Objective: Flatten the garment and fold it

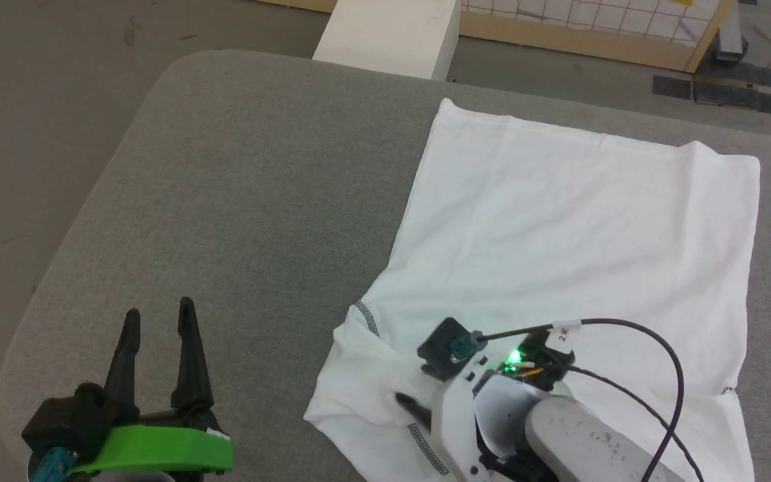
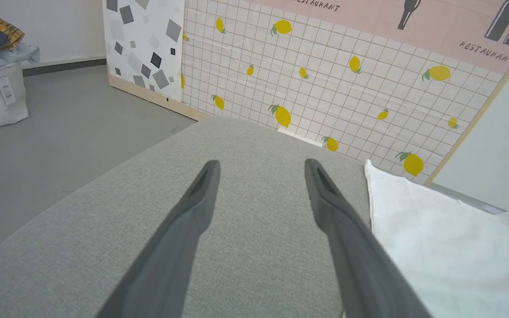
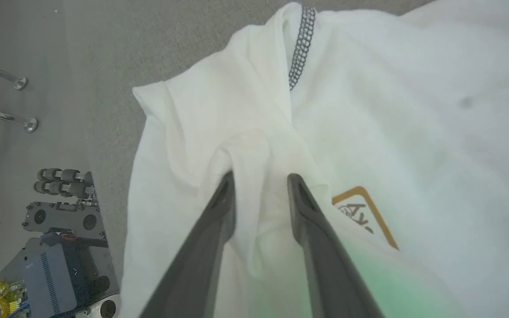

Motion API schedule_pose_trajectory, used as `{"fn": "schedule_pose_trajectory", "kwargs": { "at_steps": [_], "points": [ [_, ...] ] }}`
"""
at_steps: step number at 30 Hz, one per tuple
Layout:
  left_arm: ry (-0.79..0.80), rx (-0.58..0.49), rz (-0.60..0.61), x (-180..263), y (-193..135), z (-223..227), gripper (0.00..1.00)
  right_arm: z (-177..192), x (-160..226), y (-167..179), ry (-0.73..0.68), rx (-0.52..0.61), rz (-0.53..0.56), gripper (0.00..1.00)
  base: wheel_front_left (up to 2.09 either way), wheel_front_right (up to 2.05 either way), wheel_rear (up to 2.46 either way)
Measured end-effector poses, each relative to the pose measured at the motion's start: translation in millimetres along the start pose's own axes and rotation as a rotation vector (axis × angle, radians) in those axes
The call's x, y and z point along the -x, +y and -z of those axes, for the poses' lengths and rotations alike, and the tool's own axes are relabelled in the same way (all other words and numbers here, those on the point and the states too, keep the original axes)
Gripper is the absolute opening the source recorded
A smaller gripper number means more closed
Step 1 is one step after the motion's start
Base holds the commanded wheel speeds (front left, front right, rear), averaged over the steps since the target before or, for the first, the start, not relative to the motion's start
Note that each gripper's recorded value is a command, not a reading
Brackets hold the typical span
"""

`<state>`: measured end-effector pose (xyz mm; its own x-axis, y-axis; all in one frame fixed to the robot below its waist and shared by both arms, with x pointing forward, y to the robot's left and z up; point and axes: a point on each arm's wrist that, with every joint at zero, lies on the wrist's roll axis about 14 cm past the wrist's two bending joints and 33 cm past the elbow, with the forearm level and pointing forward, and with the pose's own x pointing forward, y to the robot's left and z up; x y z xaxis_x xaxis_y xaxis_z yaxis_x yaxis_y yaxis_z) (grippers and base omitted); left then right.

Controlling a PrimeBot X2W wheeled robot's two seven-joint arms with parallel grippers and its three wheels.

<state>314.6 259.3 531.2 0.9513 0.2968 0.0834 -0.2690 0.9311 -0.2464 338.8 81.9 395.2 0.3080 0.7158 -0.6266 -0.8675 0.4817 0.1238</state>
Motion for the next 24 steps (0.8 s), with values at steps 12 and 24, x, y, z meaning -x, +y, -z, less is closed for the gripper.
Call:
{"fn": "schedule_pose_trajectory", "kwargs": {
  "at_steps": [12,24],
  "points": [
    [-0.043,0.013,0.070,-8.6,-19.3,-12.6,1.00,-78.0,83.3,-77.7,-0.359,-0.128,0.233,1.00,0.00,0.00,0.00],
    [-0.054,0.021,0.201,-20.2,-59.1,-8.2,1.00,-41.2,253.3,-175.5,-0.708,-0.196,0.911,1.00,0.00,0.00,0.00]
  ]
}}
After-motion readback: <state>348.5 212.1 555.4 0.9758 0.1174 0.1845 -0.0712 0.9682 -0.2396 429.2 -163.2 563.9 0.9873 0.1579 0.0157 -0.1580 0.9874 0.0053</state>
